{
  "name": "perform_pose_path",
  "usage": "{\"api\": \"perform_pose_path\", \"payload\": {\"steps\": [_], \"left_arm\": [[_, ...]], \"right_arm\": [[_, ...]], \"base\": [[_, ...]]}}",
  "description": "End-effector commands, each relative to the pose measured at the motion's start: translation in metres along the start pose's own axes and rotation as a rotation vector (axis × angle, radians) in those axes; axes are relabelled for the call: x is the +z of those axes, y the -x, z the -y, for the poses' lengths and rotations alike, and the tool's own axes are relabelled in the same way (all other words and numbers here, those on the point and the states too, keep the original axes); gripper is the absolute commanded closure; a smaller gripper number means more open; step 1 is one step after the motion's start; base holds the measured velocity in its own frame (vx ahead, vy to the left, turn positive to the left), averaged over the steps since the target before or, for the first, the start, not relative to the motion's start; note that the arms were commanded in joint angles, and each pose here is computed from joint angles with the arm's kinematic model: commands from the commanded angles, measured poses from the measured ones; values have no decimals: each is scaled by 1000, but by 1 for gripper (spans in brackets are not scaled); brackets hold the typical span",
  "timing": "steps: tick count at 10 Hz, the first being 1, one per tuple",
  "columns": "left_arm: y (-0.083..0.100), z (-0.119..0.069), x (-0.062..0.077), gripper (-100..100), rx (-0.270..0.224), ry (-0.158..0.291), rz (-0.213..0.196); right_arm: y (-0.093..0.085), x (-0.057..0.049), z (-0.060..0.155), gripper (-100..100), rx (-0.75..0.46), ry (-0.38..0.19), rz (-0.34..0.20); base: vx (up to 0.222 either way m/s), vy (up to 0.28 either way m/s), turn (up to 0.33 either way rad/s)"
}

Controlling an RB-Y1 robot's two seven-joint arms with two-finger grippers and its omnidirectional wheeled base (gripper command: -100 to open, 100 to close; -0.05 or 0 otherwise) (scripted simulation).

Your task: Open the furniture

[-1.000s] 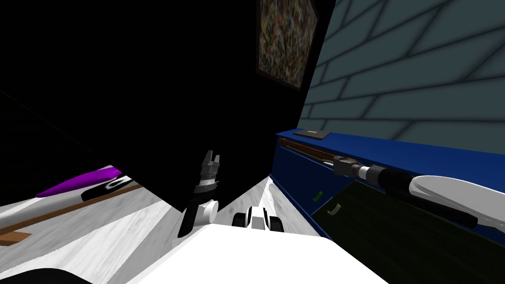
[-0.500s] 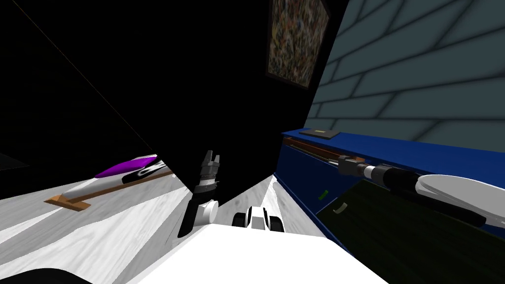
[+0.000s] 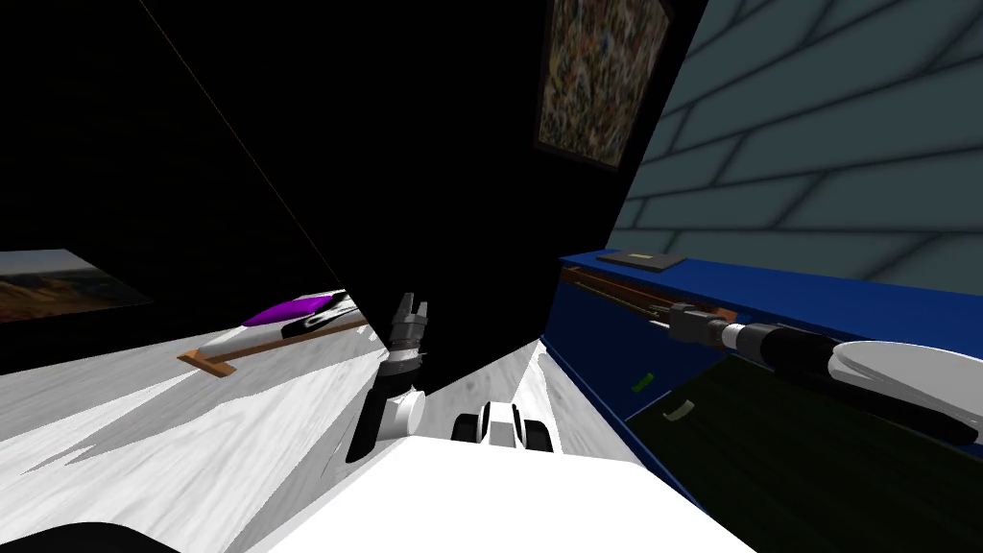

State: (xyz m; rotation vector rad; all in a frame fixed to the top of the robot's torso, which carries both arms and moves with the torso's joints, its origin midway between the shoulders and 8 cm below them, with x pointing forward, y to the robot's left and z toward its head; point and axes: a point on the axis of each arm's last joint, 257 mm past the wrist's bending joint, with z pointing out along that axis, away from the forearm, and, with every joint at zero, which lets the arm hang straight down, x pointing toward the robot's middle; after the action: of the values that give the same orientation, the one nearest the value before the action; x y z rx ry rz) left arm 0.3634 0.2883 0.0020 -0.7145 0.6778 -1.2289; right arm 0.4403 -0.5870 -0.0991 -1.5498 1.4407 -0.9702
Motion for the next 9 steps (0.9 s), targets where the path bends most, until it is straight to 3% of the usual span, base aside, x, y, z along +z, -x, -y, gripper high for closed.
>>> {"api": "perform_pose_path", "payload": {"steps": [1,2,3,5,7,9], "left_arm": [[0,0,0,0,0,0,0],[0,0,0,0,0,0,0],[0,0,0,0,0,0,0],[0,0,0,0,0,0,0],[0,0,0,0,0,0,0],[0,0,0,0,0,0,0]], "right_arm": [[-31,-8,3,-100,23,6,-60],[-39,-9,0,-100,31,10,-75],[-57,-16,3,-100,44,12,-113],[-63,-17,0,-100,51,15,-123],[-97,-31,9,-100,75,14,-195],[-109,-37,3,-100,90,20,-221]], "base": [[-153,-29,377],[-129,-25,164],[-157,-9,289],[-100,-5,95],[-156,2,381],[-128,1,154]]}}
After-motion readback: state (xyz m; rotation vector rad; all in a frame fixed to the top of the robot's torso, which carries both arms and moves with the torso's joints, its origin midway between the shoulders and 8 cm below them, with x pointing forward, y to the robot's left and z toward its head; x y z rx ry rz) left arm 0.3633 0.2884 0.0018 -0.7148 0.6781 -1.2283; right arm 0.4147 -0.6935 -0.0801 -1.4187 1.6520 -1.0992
